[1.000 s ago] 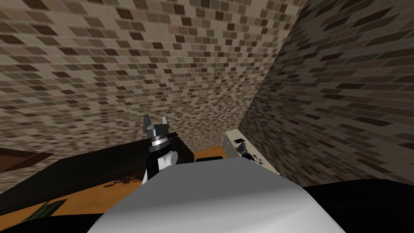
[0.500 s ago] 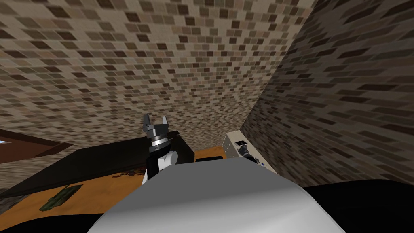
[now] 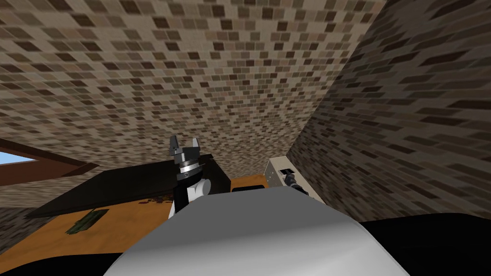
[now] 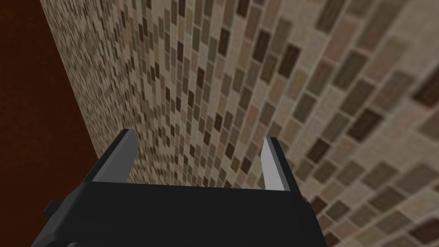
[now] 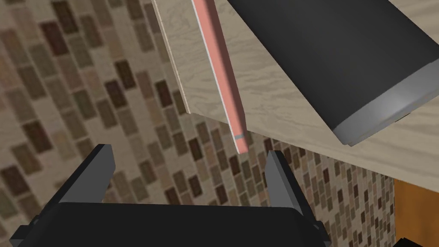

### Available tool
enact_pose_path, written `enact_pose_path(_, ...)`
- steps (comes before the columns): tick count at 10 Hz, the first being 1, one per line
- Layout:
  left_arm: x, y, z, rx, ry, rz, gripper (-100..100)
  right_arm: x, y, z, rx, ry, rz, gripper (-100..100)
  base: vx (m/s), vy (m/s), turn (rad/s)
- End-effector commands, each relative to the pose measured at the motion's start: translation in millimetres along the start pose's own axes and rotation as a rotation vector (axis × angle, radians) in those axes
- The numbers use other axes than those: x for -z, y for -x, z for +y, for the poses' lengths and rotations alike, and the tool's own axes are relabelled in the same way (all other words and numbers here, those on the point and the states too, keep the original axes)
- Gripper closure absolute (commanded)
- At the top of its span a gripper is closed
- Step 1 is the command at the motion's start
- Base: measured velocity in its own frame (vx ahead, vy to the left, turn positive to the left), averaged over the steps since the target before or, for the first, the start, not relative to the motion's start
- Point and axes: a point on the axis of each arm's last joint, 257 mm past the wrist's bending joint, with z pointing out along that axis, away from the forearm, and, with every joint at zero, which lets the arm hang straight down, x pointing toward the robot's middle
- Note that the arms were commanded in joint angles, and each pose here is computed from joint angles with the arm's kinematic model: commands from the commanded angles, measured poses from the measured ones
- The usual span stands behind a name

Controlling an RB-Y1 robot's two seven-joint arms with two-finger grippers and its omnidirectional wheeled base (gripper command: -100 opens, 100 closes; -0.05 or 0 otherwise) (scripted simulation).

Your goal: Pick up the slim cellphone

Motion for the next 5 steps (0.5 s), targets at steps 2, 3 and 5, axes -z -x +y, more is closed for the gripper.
enact_pose_path(2, 0.0, 0.0, 0.0, 0.0, 0.0, 0.0, 0, 2.1, -3.4, 6.3, 0.076, 0.012, -0.015, -100, 0.003, -0.037, 0.074)
enact_pose_path(3, 0.0, 0.0, 0.0, 0.0, 0.0, 0.0, 0, 4.5, -6.5, 12.4, 0.125, 0.024, -0.024, -100, 0.012, -0.04, 0.077)
enact_pose_path(5, 0.0, 0.0, 0.0, 0.0, 0.0, 0.0, 0, 9.5, -11.0, 25.2, 0.202, 0.051, -0.04, -100, 0.025, -0.056, 0.123)
